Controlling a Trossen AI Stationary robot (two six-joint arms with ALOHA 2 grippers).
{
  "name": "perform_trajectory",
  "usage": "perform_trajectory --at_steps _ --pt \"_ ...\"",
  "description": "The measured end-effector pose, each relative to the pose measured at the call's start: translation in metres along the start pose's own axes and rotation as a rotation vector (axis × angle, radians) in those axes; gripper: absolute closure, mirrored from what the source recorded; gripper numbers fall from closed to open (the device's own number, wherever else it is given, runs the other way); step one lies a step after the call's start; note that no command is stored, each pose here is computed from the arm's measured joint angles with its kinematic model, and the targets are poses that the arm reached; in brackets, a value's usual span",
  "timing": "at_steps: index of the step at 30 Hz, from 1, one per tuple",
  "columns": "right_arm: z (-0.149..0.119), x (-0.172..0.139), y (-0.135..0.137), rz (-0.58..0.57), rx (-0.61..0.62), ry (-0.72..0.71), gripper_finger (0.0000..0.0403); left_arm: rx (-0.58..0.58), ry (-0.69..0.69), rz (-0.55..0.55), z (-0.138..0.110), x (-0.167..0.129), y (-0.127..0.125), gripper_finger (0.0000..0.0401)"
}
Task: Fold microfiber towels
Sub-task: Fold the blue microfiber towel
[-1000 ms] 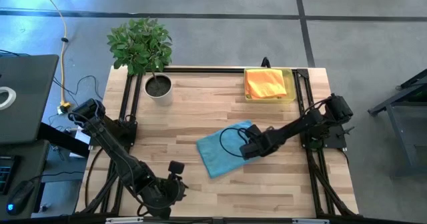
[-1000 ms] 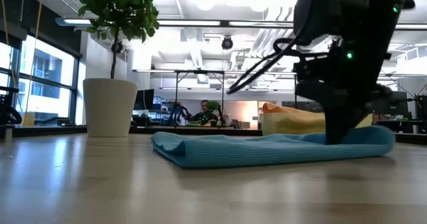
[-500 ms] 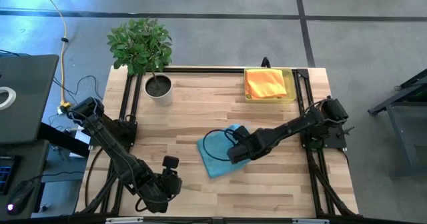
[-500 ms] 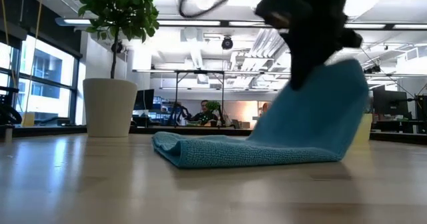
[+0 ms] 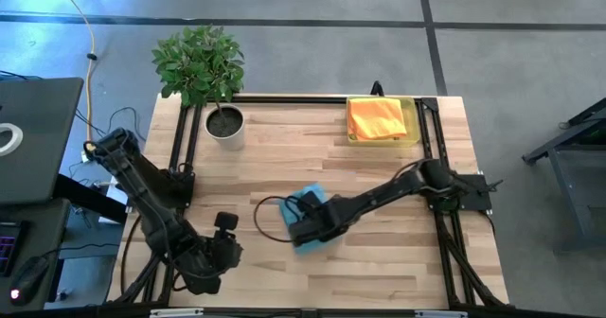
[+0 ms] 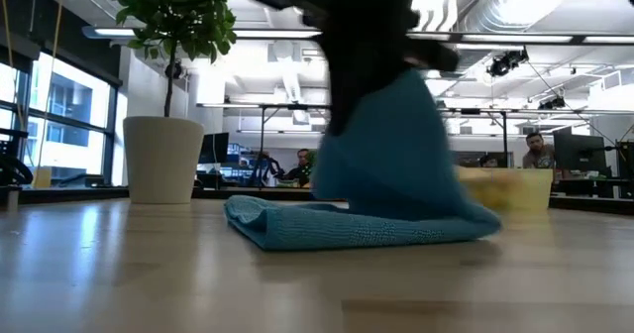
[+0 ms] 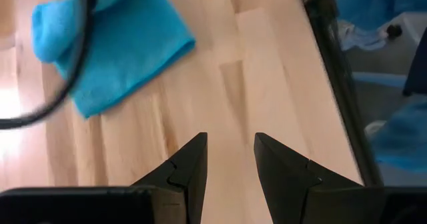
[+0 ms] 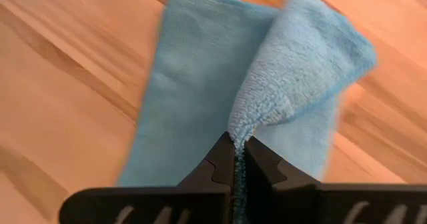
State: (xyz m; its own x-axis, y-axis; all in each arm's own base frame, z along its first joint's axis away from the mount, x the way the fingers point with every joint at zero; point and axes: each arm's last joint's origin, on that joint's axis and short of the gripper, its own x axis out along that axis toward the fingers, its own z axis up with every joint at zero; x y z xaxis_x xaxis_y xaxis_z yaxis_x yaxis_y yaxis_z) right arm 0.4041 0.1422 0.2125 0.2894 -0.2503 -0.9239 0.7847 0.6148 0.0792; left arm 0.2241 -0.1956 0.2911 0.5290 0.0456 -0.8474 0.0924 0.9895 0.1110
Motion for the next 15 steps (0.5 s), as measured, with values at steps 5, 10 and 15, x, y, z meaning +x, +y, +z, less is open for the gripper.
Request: perform_trajectory --at_steps 5,10,15 --pt "0.003 0.019 0.025 -0.005 0.005 -0.05 0.0403 0.012 -0.015 -0.012 -0.006 -0.014 0.0 0.0286" --pt "0.002 0.036 0.039 -0.011 -0.033 -0.057 0.0394 0.016 -0.04 -0.022 -0.01 -0.023 -0.004 0.0286" --pt "-0.002 0.04 0.047 0.039 -0.097 -0.03 0.0339 0.033 -0.044 -0.036 -0.014 -0.026 -0.009 0.0286"
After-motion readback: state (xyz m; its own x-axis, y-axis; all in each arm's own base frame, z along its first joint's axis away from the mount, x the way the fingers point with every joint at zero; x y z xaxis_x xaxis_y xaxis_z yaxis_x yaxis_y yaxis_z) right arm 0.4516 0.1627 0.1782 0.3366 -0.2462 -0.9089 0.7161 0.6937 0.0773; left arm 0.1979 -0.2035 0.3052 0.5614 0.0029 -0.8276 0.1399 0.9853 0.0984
